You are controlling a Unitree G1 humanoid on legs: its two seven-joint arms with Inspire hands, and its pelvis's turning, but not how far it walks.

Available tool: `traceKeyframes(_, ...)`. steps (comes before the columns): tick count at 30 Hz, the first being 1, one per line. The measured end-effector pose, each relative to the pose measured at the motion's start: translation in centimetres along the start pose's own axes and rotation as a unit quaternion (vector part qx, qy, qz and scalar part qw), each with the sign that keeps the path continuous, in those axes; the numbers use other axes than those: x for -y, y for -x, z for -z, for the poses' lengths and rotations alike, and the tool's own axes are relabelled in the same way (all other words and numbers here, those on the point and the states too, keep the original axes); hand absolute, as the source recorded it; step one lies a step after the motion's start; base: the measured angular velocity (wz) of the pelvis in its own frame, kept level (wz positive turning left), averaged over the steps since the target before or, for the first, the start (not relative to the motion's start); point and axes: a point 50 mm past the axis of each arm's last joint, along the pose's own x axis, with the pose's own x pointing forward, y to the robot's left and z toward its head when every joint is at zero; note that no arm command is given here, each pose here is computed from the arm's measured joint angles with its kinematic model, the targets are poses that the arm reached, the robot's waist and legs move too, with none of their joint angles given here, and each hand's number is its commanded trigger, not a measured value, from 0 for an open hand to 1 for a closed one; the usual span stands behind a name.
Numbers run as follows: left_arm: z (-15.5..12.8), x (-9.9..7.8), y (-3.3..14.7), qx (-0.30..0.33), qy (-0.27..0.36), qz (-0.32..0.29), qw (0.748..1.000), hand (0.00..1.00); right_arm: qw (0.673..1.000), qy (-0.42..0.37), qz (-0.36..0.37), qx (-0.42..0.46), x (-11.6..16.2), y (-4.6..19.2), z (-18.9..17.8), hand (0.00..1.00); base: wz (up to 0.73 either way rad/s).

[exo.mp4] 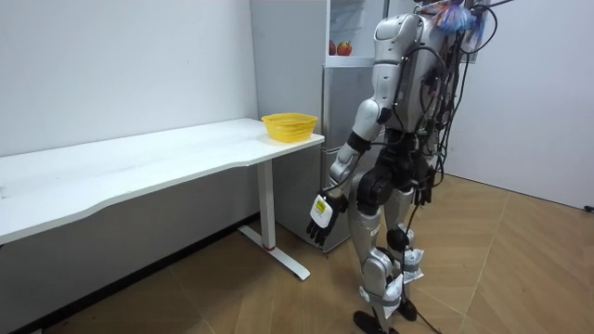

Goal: Retrieve from the upper fridge

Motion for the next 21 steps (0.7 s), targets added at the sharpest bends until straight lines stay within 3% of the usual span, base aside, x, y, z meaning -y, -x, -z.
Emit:
traceKeyframes(8, 0.2, -0.2, 0.0, -0.001, 0.008, -0.006, 1.0, 0.0, 1.0, -0.025, 0.008, 0.008, 0.0, 0.0, 0.0, 0.0, -0.01)
traceKeyframes(16, -0.1, -0.1, 0.1, 0.012, 0.007, 0.001, 1.0, 0.0, 0.993, -0.07, 0.079, 0.057, 1.6, 0.5, -1.0, 0.0, -0.04)
traceKeyframes(21, 0.0, -0.1, 0.2, 0.018, 0.006, 0.003, 1.0, 0.0, 0.953, -0.156, 0.168, 0.2, 5.0, 3.2, -5.0, 0.0, -0.12)
